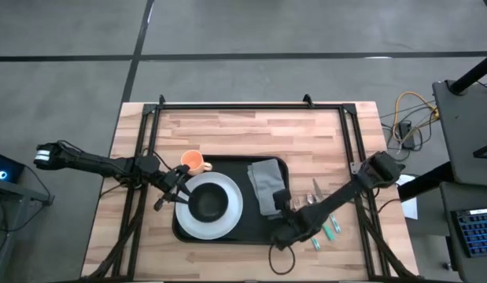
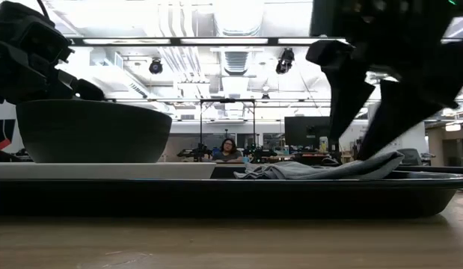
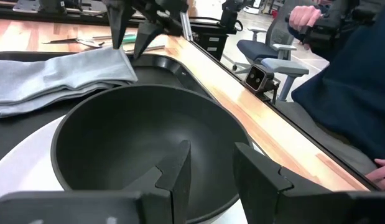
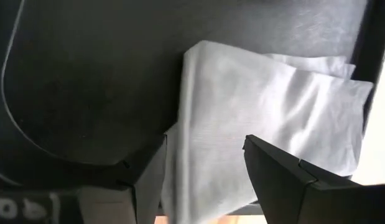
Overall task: Set up tray
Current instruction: Put the napkin on the serving tray to the right of the plate
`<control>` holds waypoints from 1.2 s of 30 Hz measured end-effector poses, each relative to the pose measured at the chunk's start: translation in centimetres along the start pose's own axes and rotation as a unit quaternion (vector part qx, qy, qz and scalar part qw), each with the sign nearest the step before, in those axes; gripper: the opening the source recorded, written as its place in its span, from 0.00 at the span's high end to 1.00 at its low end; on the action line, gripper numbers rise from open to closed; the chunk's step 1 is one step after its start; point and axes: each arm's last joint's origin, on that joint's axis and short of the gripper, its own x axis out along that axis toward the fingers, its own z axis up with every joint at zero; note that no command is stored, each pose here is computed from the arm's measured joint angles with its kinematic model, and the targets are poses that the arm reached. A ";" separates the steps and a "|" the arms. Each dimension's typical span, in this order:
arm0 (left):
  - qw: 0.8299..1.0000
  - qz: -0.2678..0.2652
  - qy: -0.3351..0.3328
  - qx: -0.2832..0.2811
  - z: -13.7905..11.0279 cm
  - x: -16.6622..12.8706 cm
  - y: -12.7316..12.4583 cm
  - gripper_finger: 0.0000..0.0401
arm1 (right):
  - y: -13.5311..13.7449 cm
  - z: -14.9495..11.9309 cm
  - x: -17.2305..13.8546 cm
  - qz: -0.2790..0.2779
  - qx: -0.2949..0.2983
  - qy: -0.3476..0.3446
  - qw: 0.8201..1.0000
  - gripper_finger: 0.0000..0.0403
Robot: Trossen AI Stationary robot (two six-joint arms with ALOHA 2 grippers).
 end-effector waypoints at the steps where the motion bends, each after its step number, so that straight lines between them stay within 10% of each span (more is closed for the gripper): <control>1: 1.000 0.000 0.000 0.000 0.0 0.0 0.0 0.75 | 0.4 -0.1 0.3 -0.005 -0.008 0.004 1.000 0.50; 36: 1.000 0.000 0.000 0.000 0.0 0.0 0.0 0.75 | 2.7 -1.2 2.2 -0.069 -0.123 0.052 0.989 0.67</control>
